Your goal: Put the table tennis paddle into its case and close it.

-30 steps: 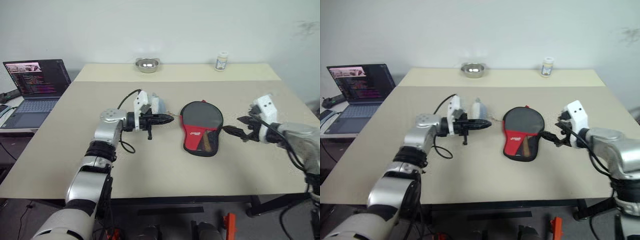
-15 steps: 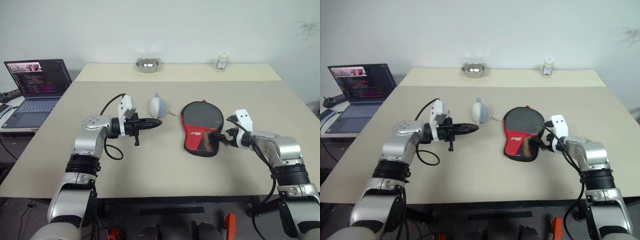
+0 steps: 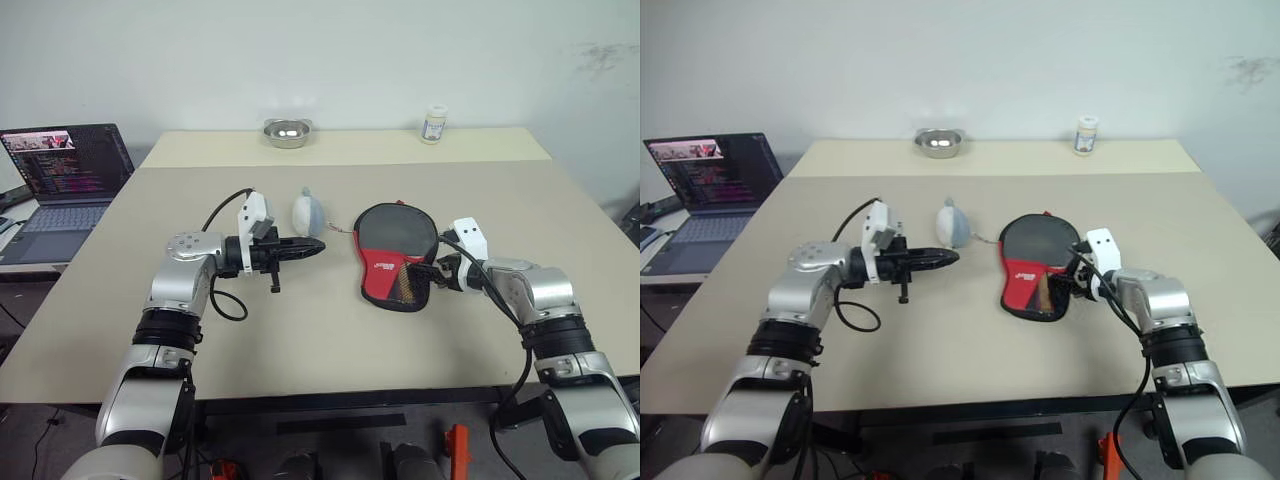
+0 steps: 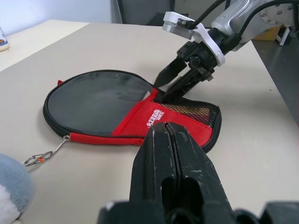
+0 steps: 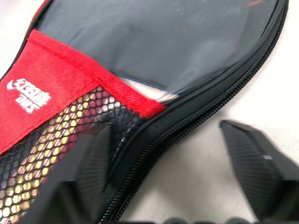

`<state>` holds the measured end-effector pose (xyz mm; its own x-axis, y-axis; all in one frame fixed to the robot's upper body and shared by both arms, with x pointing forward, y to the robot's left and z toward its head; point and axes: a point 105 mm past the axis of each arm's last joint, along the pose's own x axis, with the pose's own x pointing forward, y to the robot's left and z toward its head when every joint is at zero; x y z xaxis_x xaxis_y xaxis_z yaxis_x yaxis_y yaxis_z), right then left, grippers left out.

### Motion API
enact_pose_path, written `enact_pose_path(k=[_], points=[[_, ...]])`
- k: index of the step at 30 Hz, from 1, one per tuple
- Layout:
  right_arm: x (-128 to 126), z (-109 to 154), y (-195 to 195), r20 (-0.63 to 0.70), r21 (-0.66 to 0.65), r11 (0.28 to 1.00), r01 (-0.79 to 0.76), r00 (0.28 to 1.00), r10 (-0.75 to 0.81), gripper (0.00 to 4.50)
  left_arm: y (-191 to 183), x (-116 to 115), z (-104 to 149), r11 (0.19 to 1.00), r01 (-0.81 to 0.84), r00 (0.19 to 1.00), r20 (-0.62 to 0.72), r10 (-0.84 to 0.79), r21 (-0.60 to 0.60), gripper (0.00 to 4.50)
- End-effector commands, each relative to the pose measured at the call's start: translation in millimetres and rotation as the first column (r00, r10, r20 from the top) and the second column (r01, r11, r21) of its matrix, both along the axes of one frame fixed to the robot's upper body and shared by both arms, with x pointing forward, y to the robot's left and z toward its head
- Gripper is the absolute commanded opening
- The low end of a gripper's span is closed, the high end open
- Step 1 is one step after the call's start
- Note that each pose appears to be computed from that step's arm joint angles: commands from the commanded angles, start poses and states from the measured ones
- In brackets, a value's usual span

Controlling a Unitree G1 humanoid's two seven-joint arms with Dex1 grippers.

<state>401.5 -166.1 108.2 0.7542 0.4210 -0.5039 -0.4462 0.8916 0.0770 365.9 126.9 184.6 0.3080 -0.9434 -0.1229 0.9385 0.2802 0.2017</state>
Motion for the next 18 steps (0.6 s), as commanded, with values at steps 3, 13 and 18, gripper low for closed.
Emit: enact_pose_path(k=[3, 13, 18], points=[[-5, -14, 7, -0.064, 0.004, 1.000, -0.025, 0.998, 0.025, 1.87, 3, -4, 12, 1.000, 0.004, 0.999, 0.048, -0.005, 0.028, 0.00], [-3, 13, 45, 0.000, 0.126, 0.980, -0.153, 0.988, 0.154, 0.02, 34, -29, 2, 0.992, 0.051, 0.998, -0.037, -0.047, 0.117, 0.00], [-5, 23, 71, 0.029, 0.153, 0.961, -0.229, 0.973, 0.227, 0.02, 41, -40, 3, 0.985, 0.072, 0.996, -0.061, -0.063, 0.157, 0.00]])
